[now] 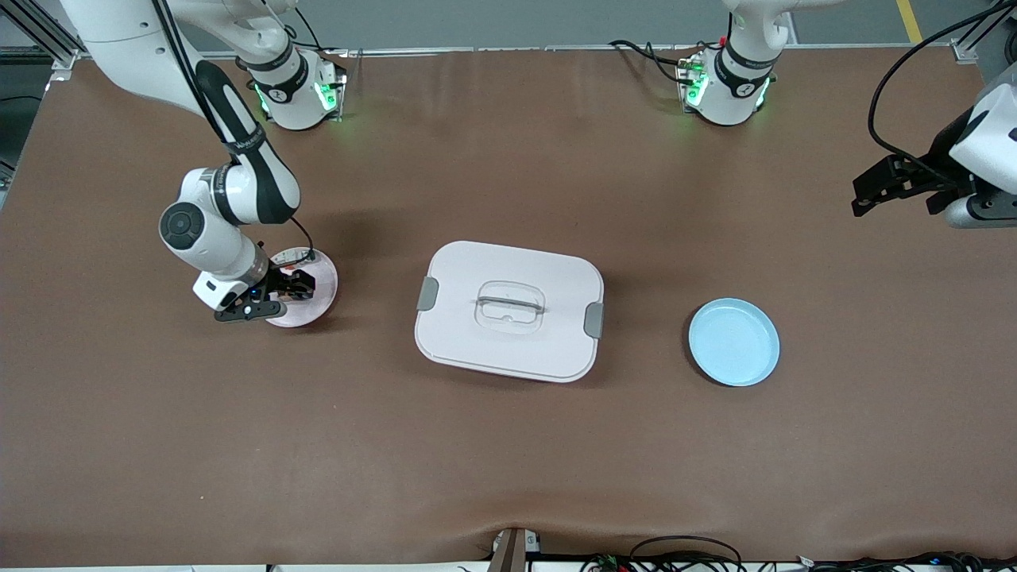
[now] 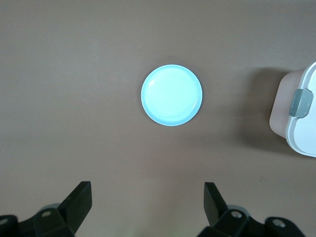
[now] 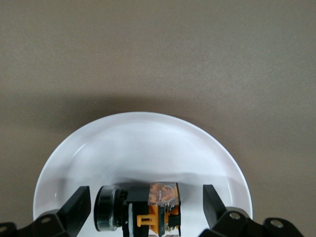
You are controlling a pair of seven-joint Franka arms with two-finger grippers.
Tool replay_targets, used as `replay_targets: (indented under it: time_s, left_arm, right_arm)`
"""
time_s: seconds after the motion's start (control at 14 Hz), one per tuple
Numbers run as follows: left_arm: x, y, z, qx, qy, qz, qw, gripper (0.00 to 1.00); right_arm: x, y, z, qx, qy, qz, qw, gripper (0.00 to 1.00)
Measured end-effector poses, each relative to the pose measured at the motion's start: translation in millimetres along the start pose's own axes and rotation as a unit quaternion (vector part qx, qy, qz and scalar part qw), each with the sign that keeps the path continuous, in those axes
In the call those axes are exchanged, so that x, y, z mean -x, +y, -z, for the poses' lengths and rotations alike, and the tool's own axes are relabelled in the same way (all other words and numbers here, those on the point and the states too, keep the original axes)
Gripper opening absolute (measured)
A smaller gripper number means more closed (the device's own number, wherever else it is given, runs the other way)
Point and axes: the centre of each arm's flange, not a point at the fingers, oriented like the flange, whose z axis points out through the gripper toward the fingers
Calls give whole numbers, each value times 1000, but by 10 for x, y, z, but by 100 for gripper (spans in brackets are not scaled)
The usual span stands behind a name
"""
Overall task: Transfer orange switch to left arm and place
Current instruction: 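Lower the right gripper onto the orange switch and close it, then lift the orange switch with the right gripper toward the white box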
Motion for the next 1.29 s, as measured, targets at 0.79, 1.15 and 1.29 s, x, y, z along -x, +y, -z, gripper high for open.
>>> replay_targets:
  time_s: [0.79, 1.15, 1.29]
  left_arm:
    - [0, -76, 11, 0, 1, 7, 1000, 100]
    - [18, -71, 28, 0, 0, -9, 1000, 100]
    - [40, -65, 69, -1, 3, -12, 1000, 100]
  right_arm:
    - [95, 177, -163, 0, -18, -18, 1000, 100]
    - [112, 166, -188, -5, -30, -30, 999, 73]
    - [109, 129, -182, -14, -44, -53, 998, 73]
